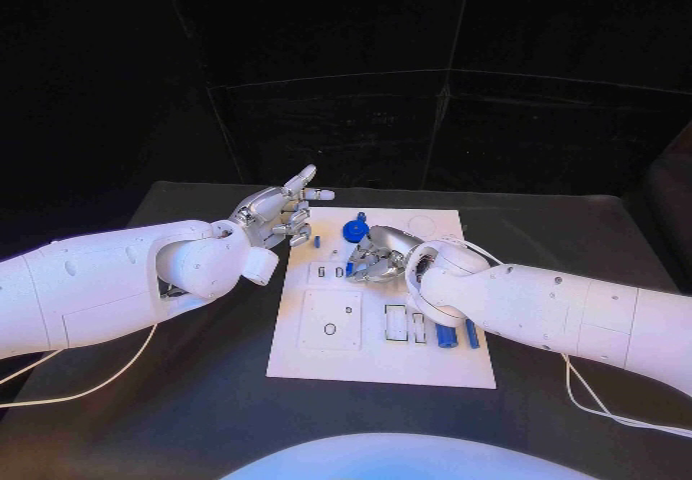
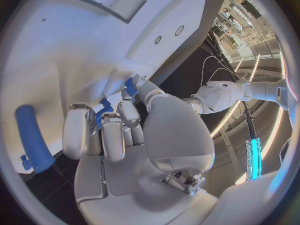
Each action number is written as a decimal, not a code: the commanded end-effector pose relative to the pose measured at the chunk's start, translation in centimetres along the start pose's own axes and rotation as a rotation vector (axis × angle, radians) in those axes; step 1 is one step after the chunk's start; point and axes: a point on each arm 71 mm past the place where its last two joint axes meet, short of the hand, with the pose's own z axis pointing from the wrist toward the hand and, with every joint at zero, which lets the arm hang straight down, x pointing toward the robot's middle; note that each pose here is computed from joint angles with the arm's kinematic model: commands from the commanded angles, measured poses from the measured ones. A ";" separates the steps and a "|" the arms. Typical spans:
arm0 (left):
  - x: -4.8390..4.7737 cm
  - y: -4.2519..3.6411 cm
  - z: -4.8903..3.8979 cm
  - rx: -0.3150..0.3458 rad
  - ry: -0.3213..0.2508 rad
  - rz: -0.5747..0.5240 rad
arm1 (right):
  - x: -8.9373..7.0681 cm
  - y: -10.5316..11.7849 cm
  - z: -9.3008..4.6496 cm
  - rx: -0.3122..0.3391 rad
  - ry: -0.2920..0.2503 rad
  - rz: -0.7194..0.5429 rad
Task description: Assemble the parts on the task board
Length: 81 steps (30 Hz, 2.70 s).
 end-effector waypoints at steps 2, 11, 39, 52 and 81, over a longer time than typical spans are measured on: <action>0.15 -0.10 0.05 0.003 0.020 0.002 | 0.1 0.0 0.0 0.003 0.007 -0.008; 0.16 -0.08 0.08 0.001 0.022 0.001 | 0.1 0.0 0.0 0.003 0.003 -0.009; 0.01 -0.07 0.17 -0.004 0.026 0.008 | -0.4 0.4 -0.3 -0.030 -0.080 0.010; -0.61 -0.06 0.18 -0.018 0.015 0.118 | -0.8 0.4 -2.1 -0.146 -0.081 0.031; 0.18 -2.83 3.86 -0.455 0.029 1.122 | -17.4 -1.6 -8.7 -0.240 -0.404 0.433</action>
